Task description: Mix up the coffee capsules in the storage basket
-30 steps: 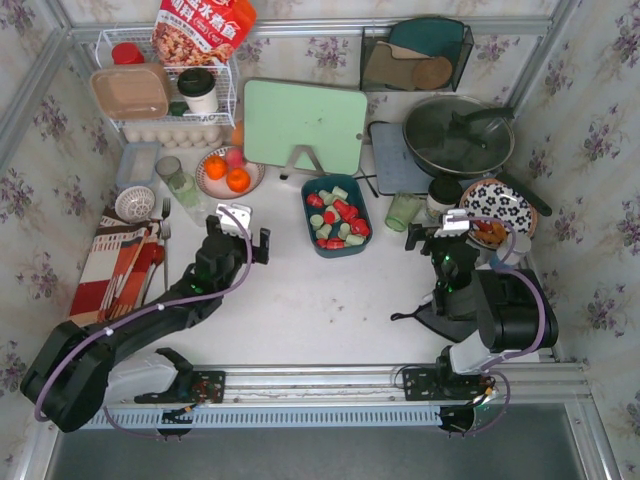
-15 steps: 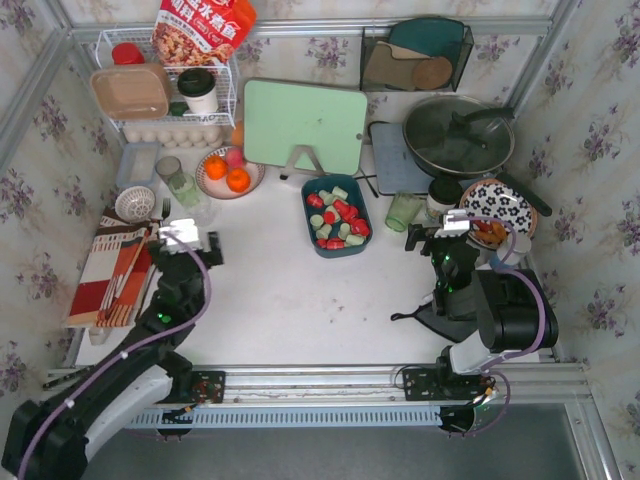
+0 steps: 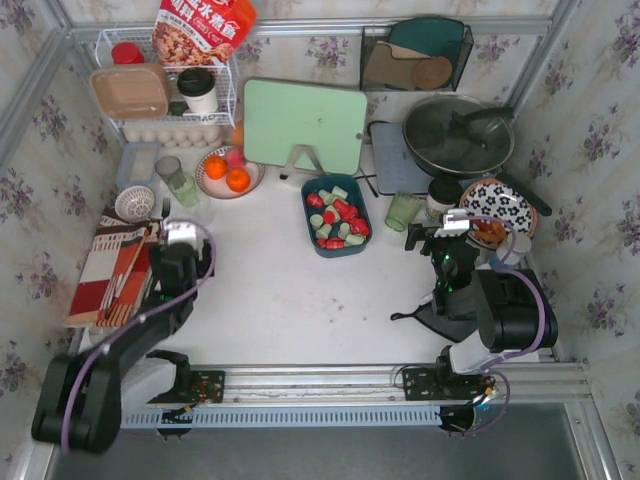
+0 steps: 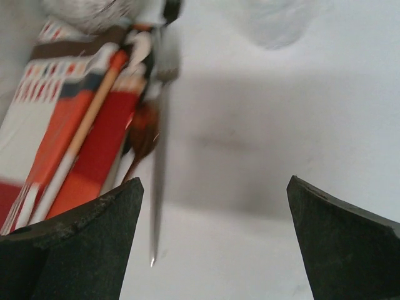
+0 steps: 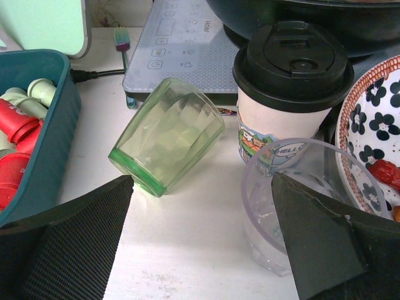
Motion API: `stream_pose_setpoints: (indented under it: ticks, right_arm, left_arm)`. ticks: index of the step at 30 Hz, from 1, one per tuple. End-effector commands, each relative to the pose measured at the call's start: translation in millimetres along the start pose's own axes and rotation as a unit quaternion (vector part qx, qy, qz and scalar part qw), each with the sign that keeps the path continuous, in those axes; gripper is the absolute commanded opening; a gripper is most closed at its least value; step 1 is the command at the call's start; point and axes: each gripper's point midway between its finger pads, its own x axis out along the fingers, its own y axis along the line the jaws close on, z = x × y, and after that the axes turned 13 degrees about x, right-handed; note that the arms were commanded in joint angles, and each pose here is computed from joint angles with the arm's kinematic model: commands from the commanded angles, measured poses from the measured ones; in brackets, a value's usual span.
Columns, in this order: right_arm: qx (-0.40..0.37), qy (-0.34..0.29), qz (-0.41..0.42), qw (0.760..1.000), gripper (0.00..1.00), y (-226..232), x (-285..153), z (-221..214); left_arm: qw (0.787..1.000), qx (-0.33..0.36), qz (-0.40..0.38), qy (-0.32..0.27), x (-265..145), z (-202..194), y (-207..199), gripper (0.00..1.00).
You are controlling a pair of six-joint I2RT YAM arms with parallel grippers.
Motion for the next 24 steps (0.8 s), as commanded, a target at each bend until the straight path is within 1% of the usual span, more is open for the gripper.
stream_pose_setpoints:
  ticks: [1,2,3,4,6,7,9,11,13,14,15,16,17,18,19,20,21,22,23,24]
  right_arm:
    - [0.003,-0.002,0.002,1.0,1.0,1,1,1]
    - [0.003,-0.002,0.002,1.0,1.0,1,1,2]
    - [0.003,-0.002,0.002,1.0,1.0,1,1,2]
    - [0.002,-0.002,0.002,1.0,1.0,1,1,2]
    - [0.002,-0.003,0.001,1.0,1.0,1,1,2]
    - [0.002,-0.003,0.001,1.0,1.0,1,1,2]
    - [0.002,-0.002,0.001,1.0,1.0,0,1,1]
    - [0.002,-0.003,0.001,1.0,1.0,1,1,2]
    - [0.002,-0.002,0.001,1.0,1.0,0,1,2]
    - [0.002,-0.002,0.001,1.0,1.0,0,1,2]
    - [0.002,-0.002,0.001,1.0,1.0,0,1,1]
    - [0.002,-0.003,0.001,1.0,1.0,0,1,2]
    - [0.002,-0.002,0.001,1.0,1.0,0,1,2]
    - [0.002,-0.001,0.001,1.0,1.0,0,1,1]
    - [0.002,-0.001,0.001,1.0,1.0,0,1,1]
    - [0.002,-0.002,0.001,1.0,1.0,0,1,2]
    - [0.002,-0.002,0.001,1.0,1.0,0,1,2]
    - [0.002,-0.001,0.001,1.0,1.0,0,1,1]
    - [0.002,-0.002,0.001,1.0,1.0,0,1,2]
    - [0.002,-0.002,0.001,1.0,1.0,0,1,1]
  left_arm:
    - [0.982,0.095,-0.158,-0.033,33,44,-57,1.0]
    - [0.976,0.111,-0.187,-0.024,40,48,-68,1.0]
    - [0.97,0.129,-0.209,-0.005,48,42,-80,1.0]
    - [0.966,0.138,-0.218,-0.001,55,43,-86,1.0]
    - [0.965,0.146,-0.216,-0.018,65,49,-89,1.0]
    - [0.969,0.137,-0.202,-0.045,70,58,-88,1.0]
    - [0.974,0.128,-0.183,-0.035,72,55,-81,1.0]
    - [0.975,0.123,-0.178,-0.047,69,56,-79,1.0]
    - [0.977,0.111,-0.169,-0.074,61,53,-75,1.0]
    - [0.978,0.097,-0.155,-0.105,53,57,-68,1.0]
    - [0.979,0.084,-0.145,-0.118,47,47,-63,1.0]
    - [0.979,0.048,-0.129,-0.15,42,49,-54,1.0]
    - [0.98,0.012,-0.114,-0.161,45,43,-43,1.0]
    - [0.985,-0.023,-0.095,-0.145,56,33,-35,1.0]
    - [0.988,-0.044,-0.068,-0.133,67,32,-25,1.0]
    - [0.989,-0.049,-0.065,-0.12,75,36,-22,1.0]
    - [0.993,-0.031,-0.103,-0.055,77,18,-34,1.0]
    - [0.991,-0.022,-0.127,-0.046,81,27,-39,1.0]
    - [0.99,-0.019,-0.13,-0.054,88,34,-40,1.0]
    - [0.989,-0.025,-0.133,-0.054,86,32,-41,1.0]
